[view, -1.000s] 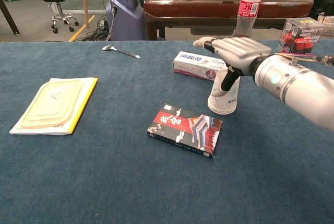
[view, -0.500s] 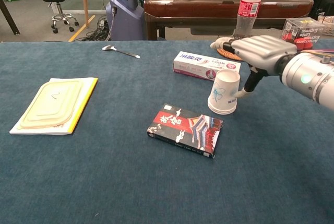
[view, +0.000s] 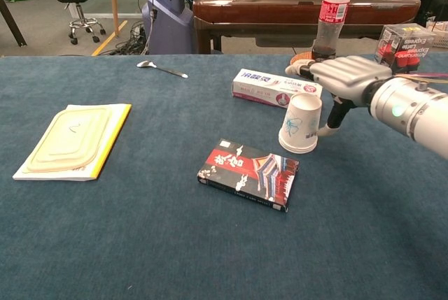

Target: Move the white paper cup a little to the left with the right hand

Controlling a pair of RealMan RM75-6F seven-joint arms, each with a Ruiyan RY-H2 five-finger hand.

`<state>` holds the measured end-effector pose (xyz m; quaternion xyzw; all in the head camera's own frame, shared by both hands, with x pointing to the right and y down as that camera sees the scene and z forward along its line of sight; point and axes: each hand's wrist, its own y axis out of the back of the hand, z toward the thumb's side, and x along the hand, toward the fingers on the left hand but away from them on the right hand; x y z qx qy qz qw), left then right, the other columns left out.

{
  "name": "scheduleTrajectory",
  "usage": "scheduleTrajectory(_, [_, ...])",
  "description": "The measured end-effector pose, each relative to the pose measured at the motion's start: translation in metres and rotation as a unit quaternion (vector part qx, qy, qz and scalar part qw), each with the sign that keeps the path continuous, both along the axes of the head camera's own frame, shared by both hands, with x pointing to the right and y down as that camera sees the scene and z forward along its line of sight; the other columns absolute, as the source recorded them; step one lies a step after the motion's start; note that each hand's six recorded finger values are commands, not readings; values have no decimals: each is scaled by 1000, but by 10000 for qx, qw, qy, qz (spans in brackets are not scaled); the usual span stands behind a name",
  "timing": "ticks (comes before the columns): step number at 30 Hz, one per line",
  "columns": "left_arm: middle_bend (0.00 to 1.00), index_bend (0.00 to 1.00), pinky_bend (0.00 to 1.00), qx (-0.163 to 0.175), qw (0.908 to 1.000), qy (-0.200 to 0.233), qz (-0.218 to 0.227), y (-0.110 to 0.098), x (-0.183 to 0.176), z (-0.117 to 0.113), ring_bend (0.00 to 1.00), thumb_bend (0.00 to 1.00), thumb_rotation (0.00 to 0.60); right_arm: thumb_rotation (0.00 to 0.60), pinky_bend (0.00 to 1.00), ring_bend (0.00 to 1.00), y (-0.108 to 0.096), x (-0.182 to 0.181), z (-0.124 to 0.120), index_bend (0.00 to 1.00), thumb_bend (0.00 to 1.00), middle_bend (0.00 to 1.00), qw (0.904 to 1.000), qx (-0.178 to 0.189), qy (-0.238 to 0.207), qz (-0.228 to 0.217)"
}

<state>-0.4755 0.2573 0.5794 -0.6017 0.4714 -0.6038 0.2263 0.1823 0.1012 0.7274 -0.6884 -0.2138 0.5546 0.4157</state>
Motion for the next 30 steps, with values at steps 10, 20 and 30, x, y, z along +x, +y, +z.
scheduleTrajectory(10, [385, 329, 529, 3, 9999, 37, -94, 0, -5, -1, 324, 292, 600, 600, 0, 0, -14, -34, 4, 0, 0, 0, 9996, 15, -236, 137])
scheduleTrajectory(20, [385, 329, 529, -56, 10000, 18, -17, 3, -1, 1, 324, 292, 600, 600, 0, 0, -16, -44, -7, 0, 0, 0, 9983, 64, -572, 93])
scheduleTrajectory(30, [385, 329, 529, 25, 9998, -138, 157, 0, 5, -2, 324, 292, 600, 600, 0, 0, -1, 6, -51, 0, 0, 0, 9961, 302, -829, 61])
